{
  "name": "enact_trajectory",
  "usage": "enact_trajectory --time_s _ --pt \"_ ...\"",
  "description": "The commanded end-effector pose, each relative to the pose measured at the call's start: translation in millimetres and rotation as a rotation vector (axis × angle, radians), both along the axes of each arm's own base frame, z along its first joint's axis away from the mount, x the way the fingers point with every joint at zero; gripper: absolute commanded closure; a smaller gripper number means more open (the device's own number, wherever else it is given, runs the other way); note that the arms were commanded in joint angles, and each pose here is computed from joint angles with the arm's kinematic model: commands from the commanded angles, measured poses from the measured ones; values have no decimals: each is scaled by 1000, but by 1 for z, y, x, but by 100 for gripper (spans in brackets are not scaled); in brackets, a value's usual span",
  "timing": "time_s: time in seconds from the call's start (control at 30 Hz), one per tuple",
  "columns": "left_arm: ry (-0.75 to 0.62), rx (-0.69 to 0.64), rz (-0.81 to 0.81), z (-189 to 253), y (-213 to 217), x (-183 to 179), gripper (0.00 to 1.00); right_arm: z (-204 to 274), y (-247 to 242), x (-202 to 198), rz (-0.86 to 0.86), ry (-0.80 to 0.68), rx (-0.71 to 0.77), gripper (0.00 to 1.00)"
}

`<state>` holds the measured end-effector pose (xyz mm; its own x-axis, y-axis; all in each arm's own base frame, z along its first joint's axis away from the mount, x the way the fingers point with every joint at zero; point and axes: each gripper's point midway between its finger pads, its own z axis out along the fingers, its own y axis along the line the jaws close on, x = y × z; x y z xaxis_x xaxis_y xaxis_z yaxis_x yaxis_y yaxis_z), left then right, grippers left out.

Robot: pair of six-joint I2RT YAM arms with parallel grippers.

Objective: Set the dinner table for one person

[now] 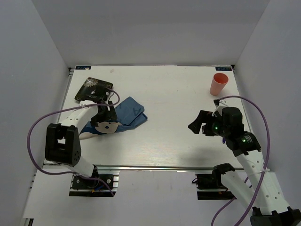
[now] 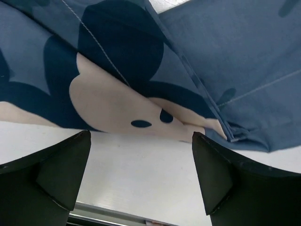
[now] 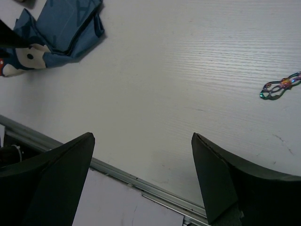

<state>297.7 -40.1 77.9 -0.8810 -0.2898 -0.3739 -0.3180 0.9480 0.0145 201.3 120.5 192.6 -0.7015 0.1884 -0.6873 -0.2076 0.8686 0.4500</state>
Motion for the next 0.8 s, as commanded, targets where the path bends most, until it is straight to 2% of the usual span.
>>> enact_trajectory --time_s 0.0,0.03,0.13,0.27,0.3,0.37,0.4,0.47,0.5,0.6,0.7,0.77 --pt "-35 -19 42 -6 -4 13 2 16 19 -1 82 -64 96 11" --pt "-10 -80 16 -15 -16 10 4 12 20 -2 89 -56 98 11" --pt "66 -127 11 -40 -29 3 9 10 23 -4 112 -52 109 11" --pt "110 -187 7 -58 -44 0 25 10 24 -6 121 -58 114 11" --pt "136 -228 -7 -66 -55 -7 42 12 25 -6 122 -64 117 11" --pt "157 -364 -22 -74 -84 -8 62 14 25 -6 121 -71 122 11" --pt "177 -409 -43 -78 -99 -14 82 15 25 -6 124 -73 122 11" --pt "163 -568 -44 -73 -133 -8 100 17 24 -6 123 -78 120 11" --pt "162 -621 -62 -70 -150 -9 100 17 24 -6 123 -78 118 11" --pt "91 -802 -52 -40 -201 18 100 18 23 -6 117 -83 111 11" --pt "54 -841 18 -22 -229 37 100 17 23 -4 116 -84 113 11" --pt "-40 -832 69 -2 -238 65 100 16 26 -2 127 -84 118 11"
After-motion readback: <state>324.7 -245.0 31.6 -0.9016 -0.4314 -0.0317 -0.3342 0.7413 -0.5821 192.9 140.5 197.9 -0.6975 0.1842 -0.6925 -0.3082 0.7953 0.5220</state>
